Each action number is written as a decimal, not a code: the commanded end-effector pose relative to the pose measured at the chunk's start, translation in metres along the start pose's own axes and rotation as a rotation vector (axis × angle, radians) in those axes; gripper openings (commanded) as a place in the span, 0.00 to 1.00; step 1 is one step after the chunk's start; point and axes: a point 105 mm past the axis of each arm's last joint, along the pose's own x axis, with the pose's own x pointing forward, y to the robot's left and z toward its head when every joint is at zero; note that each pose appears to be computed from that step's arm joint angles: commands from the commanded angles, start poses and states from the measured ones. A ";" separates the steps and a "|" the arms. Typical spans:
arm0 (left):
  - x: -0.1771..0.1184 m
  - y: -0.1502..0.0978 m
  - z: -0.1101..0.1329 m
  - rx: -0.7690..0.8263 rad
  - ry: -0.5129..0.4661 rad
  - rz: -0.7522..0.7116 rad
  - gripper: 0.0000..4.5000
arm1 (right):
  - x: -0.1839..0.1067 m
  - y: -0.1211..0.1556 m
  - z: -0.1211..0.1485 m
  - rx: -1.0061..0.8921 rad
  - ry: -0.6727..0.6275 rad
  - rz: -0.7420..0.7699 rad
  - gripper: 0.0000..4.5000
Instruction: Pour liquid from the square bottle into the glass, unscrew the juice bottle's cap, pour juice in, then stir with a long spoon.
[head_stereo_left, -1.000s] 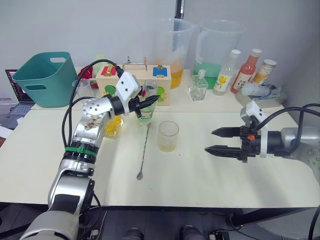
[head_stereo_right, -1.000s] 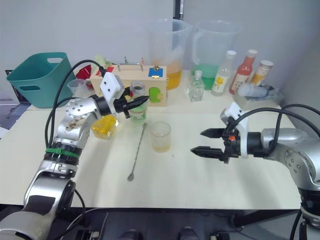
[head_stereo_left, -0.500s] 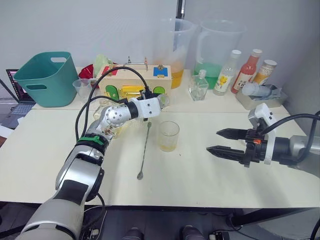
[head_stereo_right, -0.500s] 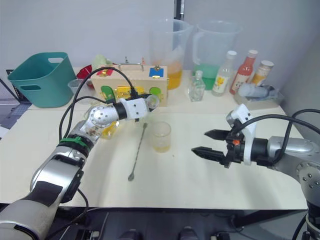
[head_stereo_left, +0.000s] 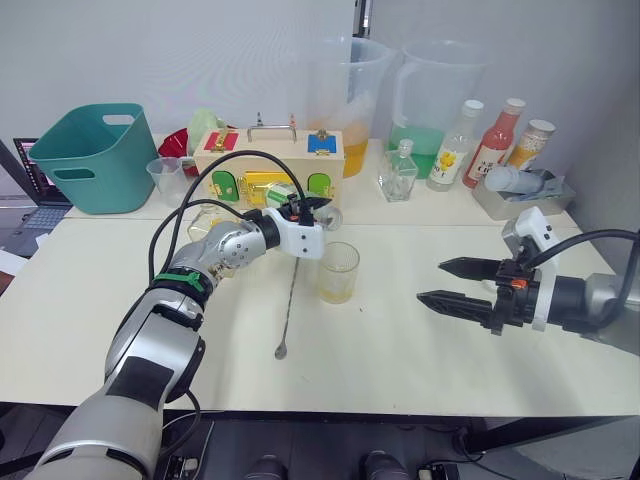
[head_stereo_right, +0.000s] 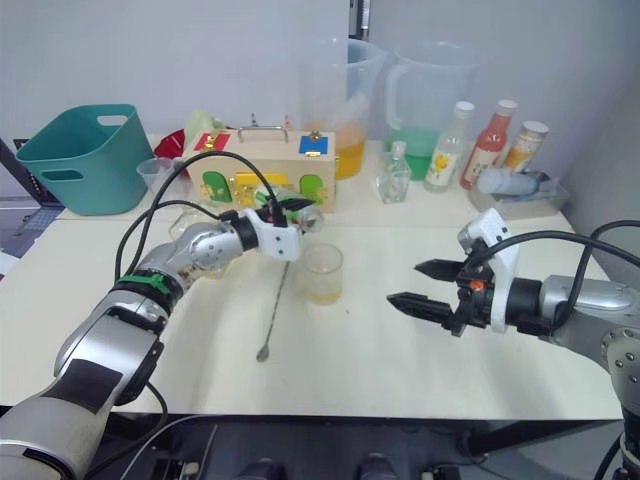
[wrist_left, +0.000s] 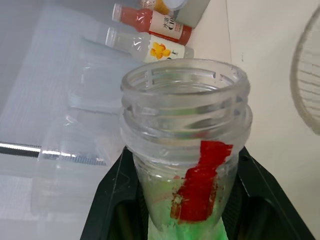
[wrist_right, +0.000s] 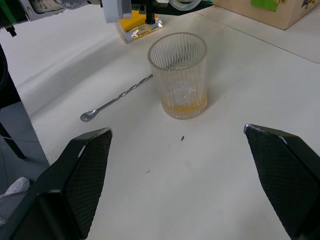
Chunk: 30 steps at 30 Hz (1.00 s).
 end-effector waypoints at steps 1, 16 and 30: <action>0.000 0.014 0.001 0.027 -0.003 0.046 0.29 | -0.006 0.005 0.009 -0.045 -0.026 -0.006 1.00; 0.001 0.017 -0.006 0.186 0.040 0.086 0.29 | -0.014 0.001 0.004 -0.041 -0.003 -0.046 1.00; 0.006 0.018 0.002 0.190 0.007 0.088 0.29 | -0.017 -0.003 0.001 -0.042 0.003 -0.068 1.00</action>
